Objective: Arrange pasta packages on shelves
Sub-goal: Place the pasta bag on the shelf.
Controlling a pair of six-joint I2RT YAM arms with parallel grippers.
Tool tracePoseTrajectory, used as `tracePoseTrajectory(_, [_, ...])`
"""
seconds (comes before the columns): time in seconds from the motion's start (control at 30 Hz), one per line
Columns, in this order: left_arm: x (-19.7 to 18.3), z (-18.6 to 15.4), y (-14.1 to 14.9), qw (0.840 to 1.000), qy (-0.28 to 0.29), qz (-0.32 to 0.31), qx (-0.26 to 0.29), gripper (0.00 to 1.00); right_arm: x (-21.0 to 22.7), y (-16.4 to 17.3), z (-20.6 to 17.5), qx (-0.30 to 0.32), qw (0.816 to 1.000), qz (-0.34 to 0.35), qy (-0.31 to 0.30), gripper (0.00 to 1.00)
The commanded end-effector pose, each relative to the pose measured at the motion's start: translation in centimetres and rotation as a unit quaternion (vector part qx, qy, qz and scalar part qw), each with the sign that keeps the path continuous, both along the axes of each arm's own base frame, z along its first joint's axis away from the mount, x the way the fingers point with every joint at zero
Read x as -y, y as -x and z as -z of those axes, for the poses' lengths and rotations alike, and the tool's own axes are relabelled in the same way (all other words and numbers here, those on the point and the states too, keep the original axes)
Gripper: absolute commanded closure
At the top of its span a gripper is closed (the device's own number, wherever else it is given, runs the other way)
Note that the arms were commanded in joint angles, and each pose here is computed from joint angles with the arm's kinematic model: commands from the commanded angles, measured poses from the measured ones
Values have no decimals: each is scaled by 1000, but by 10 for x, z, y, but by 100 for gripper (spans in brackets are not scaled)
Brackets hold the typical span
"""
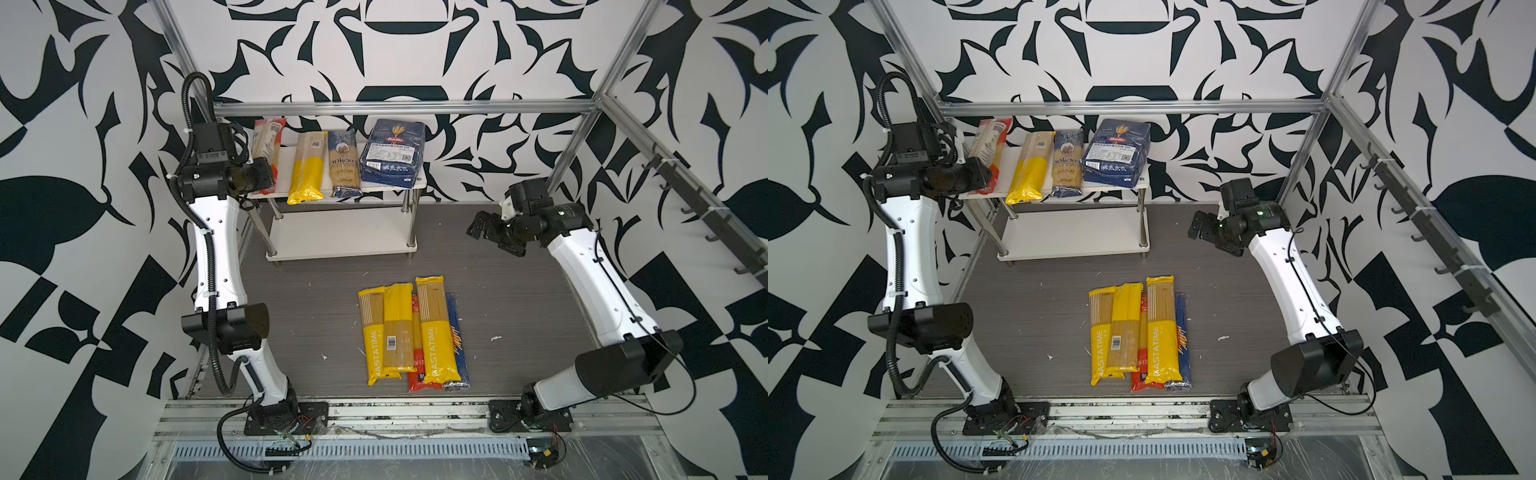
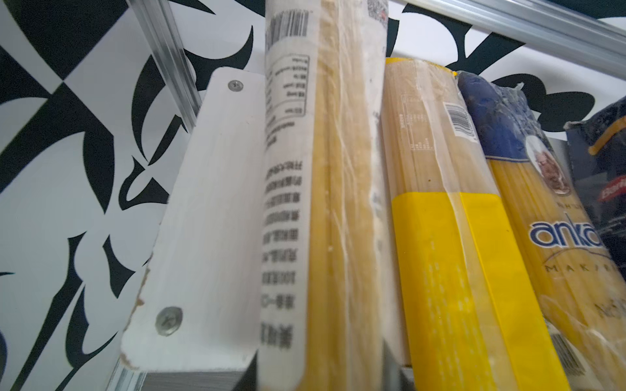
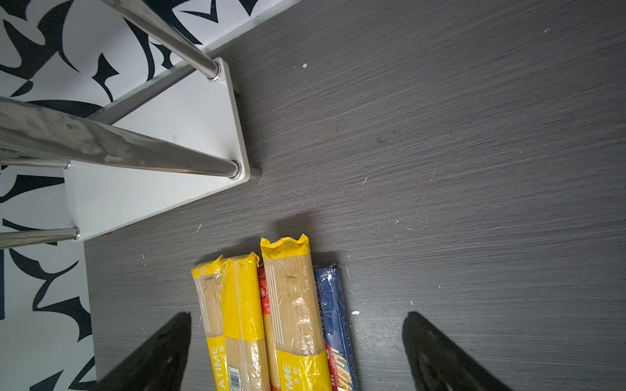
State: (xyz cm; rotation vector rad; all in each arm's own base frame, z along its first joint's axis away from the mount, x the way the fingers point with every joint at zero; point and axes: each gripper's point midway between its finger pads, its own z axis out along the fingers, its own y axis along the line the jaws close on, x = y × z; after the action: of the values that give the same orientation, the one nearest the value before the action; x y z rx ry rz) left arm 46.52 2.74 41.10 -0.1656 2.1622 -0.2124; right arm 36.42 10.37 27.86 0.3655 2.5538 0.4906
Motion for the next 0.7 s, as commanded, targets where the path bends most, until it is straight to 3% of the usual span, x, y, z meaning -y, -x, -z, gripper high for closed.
tracePoseTrajectory(0.0, [5, -62, -3, 993, -9, 20, 113, 100, 3, -7, -22, 35, 999, 14, -5, 0])
tracePoseTrajectory(0.03, [5, -60, -4, 994, -9, 20, 110, 97, 3, -8, -23, 36, 999, 15, -6, 0])
tracePoseTrajectory(0.13, [5, -54, -4, 995, -8, 22, 100, 55, 3, -7, -23, 35, 999, 16, -7, 0])
tracePoseTrajectory(0.23, [4, -55, -1, 995, -12, 17, 98, 46, 3, -6, -23, 35, 999, 16, -7, 0])
tracePoseTrajectory(0.3, [1, -56, 3, 995, -16, 11, 96, 29, 3, -5, -24, 35, 999, 15, -6, 0])
tracePoseTrajectory(0.4, [-3, -54, 8, 996, -23, 0, 88, 18, 4, -1, -24, 34, 999, 11, -4, 0])
tracePoseTrajectory(0.5, [-2, -57, 16, 996, -16, -5, 89, 16, 5, 4, -26, 36, 999, 9, -3, 0])
tracePoseTrajectory(0.67, [1, -70, 37, 995, -4, -15, 102, 3, 5, 12, -25, 33, 999, -1, -1, 0])
